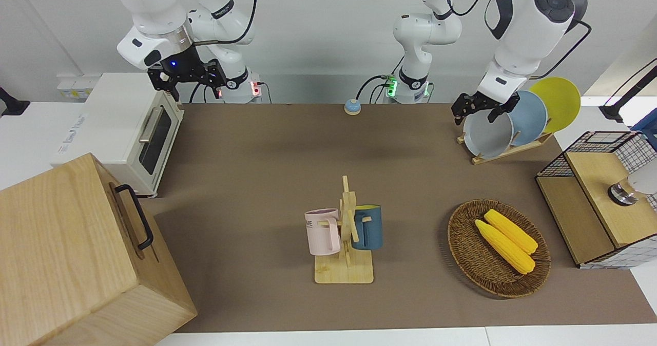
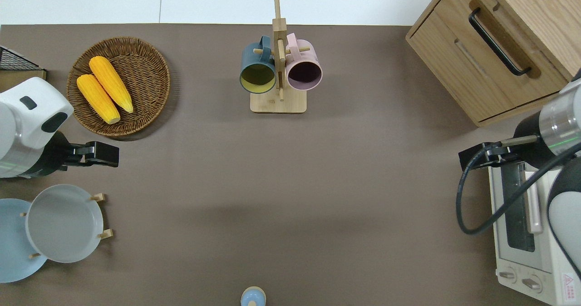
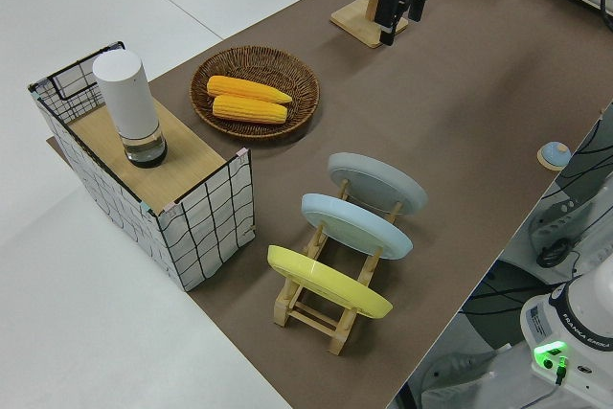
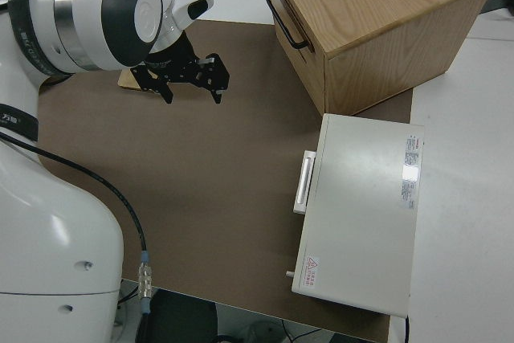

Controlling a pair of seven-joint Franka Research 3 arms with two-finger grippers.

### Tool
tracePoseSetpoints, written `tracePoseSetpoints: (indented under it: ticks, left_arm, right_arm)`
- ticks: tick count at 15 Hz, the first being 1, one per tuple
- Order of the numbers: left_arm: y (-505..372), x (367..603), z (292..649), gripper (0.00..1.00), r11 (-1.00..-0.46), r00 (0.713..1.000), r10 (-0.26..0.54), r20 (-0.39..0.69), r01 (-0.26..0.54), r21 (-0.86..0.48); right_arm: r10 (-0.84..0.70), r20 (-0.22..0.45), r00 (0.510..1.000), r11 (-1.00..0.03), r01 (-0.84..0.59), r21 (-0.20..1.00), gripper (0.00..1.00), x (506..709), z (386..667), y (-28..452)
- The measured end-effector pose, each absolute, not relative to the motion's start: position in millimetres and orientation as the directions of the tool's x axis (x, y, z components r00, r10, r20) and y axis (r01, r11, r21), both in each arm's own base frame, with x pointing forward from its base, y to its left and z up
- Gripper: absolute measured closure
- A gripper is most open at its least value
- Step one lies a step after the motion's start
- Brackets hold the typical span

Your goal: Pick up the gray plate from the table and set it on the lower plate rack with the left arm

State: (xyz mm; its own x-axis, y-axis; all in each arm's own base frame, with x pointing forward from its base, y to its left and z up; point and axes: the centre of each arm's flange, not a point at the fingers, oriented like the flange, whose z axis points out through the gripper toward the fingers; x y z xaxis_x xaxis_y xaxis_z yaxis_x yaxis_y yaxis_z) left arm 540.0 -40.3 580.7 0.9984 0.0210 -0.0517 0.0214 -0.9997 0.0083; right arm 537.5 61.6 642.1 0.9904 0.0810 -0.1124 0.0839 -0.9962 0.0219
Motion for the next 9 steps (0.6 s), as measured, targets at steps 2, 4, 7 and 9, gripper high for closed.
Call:
tracePoseSetpoints:
  ticks: [2, 4, 7, 9]
  left_arm:
    - [-46.3, 539.5, 583.5, 0.0, -1.0, 0.999, 0.01, -0.046, 0.01, 0.01]
    - [-49.8, 539.4, 583.9, 0.0, -1.0, 0.999, -0.008, -0.044, -0.007, 0.011]
    - [-51.1, 543.2, 586.9, 0.0, -0.998, 0.998, -0.066, -0.009, -0.065, 0.015]
    - [-51.1, 544.7, 587.5, 0.0, -0.995, 0.995, -0.103, 0.003, -0.103, 0.015]
  right_arm:
    - [0.081, -0.112, 0.99, -0.996, 0.084, 0.022, 0.01, 537.5, 642.1, 61.6]
    - [0.081, -0.112, 0.99, -0.996, 0.084, 0.022, 0.01, 537.5, 642.1, 61.6]
    - [0.081, -0.112, 0.99, -0.996, 0.084, 0.022, 0.01, 537.5, 642.1, 61.6]
    - [0.081, -0.112, 0.99, -0.996, 0.084, 0.022, 0.01, 537.5, 642.1, 61.6]
